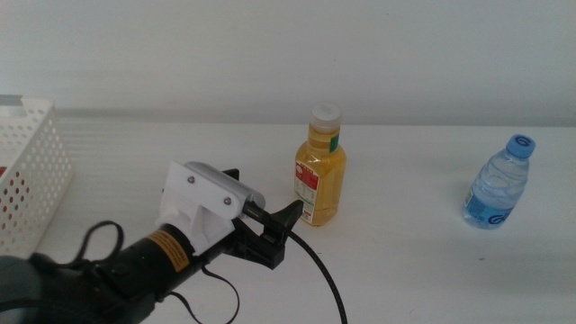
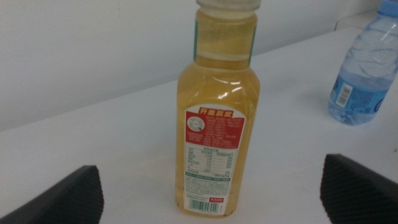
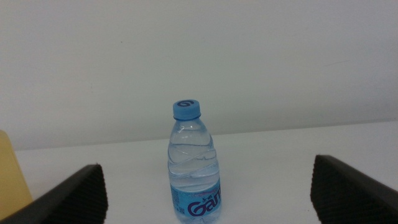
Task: Use arms to grab the bottles and put them into the dustbin to the left of the table.
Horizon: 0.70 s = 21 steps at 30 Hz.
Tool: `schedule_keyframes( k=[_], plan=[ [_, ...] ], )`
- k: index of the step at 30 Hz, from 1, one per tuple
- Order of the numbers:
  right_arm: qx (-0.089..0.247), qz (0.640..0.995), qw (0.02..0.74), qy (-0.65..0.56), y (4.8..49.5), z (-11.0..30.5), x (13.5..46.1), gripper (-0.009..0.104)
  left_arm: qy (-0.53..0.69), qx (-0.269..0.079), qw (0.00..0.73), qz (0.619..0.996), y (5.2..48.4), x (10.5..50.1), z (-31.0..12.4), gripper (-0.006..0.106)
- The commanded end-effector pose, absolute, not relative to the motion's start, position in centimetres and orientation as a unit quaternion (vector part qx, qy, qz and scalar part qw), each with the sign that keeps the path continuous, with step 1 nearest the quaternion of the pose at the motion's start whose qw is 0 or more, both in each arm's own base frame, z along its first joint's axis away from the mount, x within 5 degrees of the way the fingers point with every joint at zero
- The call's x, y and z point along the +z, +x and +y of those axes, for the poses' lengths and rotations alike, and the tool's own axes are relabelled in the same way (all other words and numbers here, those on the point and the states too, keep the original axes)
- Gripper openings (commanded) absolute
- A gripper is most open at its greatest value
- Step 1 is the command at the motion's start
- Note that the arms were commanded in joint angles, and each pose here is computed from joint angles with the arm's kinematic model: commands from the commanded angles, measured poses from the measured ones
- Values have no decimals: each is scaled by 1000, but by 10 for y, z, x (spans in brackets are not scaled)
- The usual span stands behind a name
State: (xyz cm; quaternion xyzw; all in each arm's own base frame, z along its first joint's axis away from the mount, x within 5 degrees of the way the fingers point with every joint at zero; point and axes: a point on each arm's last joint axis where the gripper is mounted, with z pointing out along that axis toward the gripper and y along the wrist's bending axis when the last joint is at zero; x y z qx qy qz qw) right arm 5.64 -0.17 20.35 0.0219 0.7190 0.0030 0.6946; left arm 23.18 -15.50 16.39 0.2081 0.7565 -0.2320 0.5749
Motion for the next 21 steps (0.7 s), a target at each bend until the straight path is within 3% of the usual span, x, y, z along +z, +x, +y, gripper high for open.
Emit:
schedule_keyframes(
  k=[1, 21],
  plan=[
    [-2, 718, 696, 18, 55, -2, 191, 87, 196, -247, 586, 747, 234, 160, -158, 94],
    [-2, 718, 696, 18, 55, -2, 191, 87, 176, -238, 594, 748, 247, 137, -183, 94]
  ],
)
